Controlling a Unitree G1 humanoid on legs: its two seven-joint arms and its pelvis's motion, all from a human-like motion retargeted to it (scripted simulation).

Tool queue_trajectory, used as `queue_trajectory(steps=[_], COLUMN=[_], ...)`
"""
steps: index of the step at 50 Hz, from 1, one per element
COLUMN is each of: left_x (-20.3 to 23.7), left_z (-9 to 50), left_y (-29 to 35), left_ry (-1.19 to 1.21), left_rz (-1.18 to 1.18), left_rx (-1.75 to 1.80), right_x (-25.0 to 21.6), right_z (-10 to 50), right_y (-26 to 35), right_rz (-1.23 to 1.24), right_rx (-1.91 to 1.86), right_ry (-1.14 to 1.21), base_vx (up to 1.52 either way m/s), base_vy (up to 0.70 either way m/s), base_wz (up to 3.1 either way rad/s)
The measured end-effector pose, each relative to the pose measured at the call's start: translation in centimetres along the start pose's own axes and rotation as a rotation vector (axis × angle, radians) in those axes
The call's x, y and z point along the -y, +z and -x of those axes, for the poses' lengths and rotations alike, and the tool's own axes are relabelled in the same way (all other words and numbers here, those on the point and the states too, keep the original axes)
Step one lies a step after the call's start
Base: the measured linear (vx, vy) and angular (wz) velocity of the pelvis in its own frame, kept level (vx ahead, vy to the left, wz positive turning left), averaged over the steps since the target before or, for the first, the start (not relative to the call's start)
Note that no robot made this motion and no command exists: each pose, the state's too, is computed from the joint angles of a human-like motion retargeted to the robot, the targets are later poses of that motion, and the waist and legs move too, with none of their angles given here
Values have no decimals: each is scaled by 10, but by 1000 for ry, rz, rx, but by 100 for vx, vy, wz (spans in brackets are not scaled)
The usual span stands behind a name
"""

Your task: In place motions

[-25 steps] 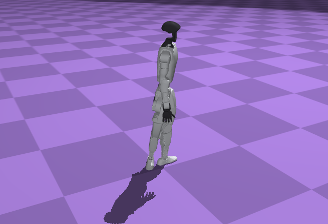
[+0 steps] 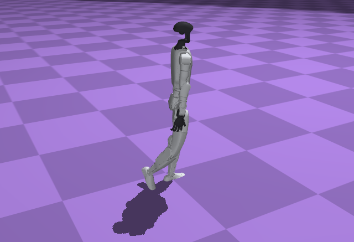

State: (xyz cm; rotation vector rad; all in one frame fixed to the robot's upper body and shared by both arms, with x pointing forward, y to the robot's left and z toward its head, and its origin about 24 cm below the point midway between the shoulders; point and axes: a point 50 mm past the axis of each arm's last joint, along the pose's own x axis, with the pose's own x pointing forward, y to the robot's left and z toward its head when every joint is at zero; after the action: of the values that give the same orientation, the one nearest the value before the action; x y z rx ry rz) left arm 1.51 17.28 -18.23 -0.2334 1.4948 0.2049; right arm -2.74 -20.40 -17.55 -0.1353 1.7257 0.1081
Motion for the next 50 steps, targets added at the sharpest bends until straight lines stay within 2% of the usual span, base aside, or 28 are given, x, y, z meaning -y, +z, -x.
queue_trajectory(steps=[5, 18, 25, 32, 39, 50], left_x=[-5, -25, -29, -13, -12, -5], left_z=[1, 5, 5, 3, 3, 2], left_y=[-7, -20, -19, -24, -25, -14], left_ry=[13, 56, 67, 36, 54, 34], left_rz=[-16, -46, -83, -1, -54, -79], left_rx=[-30, -102, -108, -96, -114, -82], right_x=[-3, -18, -22, -19, -25, -22], right_z=[-1, 1, 1, 3, 7, 4], right_y=[-4, 39, 41, 55, 72, 61], right_rz=[-8, 60, 97, 157, 129, 148], right_rx=[-3, 156, 151, 175, 252, 203], right_ry=[4, 45, 69, 49, 79, 74], base_vx=[-7, -13, 8, -4, -8, -11], base_vy=[-27, -23, -5, 0, 3, 4], base_wz=[129, 168, 128, 58, 66, 43])
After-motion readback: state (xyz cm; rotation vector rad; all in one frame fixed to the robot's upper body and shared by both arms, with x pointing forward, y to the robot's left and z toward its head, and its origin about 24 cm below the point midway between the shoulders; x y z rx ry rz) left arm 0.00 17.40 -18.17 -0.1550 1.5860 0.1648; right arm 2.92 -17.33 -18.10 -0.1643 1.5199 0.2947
